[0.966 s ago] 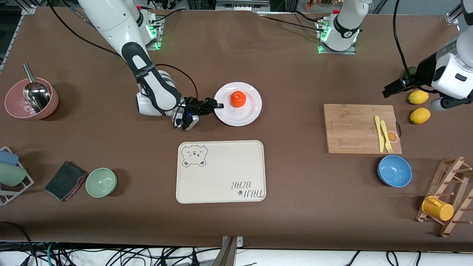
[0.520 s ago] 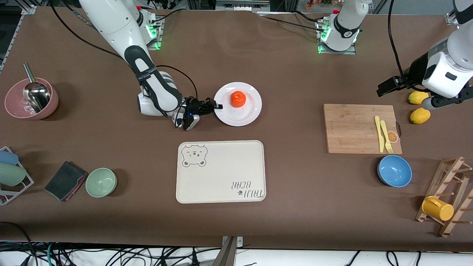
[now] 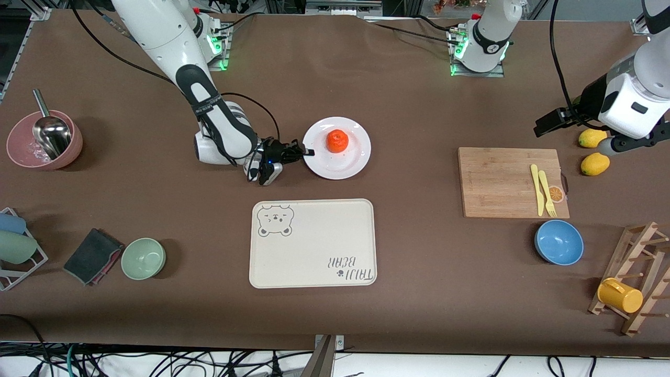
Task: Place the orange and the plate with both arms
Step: 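Slide the plate with the right gripper onto the bear tray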
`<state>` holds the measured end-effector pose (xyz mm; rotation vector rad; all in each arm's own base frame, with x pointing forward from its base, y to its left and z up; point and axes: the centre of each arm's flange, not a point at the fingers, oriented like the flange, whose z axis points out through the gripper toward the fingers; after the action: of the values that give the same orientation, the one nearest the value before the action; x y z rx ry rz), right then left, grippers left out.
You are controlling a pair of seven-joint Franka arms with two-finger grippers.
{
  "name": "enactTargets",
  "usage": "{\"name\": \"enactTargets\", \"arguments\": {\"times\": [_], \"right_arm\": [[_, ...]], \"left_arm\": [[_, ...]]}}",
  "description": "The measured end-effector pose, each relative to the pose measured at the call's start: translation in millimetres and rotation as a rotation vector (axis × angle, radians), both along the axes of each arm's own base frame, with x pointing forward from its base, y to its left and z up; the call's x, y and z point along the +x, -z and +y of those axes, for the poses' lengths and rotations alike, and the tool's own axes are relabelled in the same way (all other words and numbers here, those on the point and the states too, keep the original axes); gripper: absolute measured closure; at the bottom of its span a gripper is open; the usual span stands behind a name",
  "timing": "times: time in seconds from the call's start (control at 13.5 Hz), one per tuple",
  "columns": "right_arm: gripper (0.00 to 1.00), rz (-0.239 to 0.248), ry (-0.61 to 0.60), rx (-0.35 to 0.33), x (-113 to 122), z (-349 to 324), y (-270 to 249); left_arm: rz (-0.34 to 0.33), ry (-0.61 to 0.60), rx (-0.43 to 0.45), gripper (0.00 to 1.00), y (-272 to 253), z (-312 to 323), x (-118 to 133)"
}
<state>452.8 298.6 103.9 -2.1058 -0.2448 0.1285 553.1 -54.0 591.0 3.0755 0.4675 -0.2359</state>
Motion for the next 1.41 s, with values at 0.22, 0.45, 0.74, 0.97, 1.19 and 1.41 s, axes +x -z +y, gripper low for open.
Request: {"name": "enactTargets", "arguments": {"times": [0.22,0.45,0.74,0.97,1.19,1.41], "right_arm": [[0.96,-0.02,0.011,0.007,11.0,-0.2,-7.9],[0.96,-0.034,0.056,0.025,40.0,-2.1,-31.8],[0.96,-0.033,0.099,0.005,107.0,-17.0,-78.6],[0.96,-0.021,0.151,-0.028,158.7,-33.4,-98.6],[0.96,0.006,0.204,-0.012,194.6,-31.7,-81.5],[0.96,0.021,0.231,0.0,215.9,-26.6,-59.8]], "left_arm": [[0.003,-0.002,0.0,0.0,-0.4,1.5,-0.8],[0.004,-0.003,0.001,0.0,-0.4,1.7,-0.8],[0.007,-0.003,0.001,0.0,-0.2,1.7,-1.1],[0.016,-0.002,0.002,0.0,0.4,1.9,-2.2],[0.025,-0.002,0.002,0.0,0.8,1.9,-3.4],[0.028,-0.002,0.003,0.0,1.0,2.0,-3.8]]}}
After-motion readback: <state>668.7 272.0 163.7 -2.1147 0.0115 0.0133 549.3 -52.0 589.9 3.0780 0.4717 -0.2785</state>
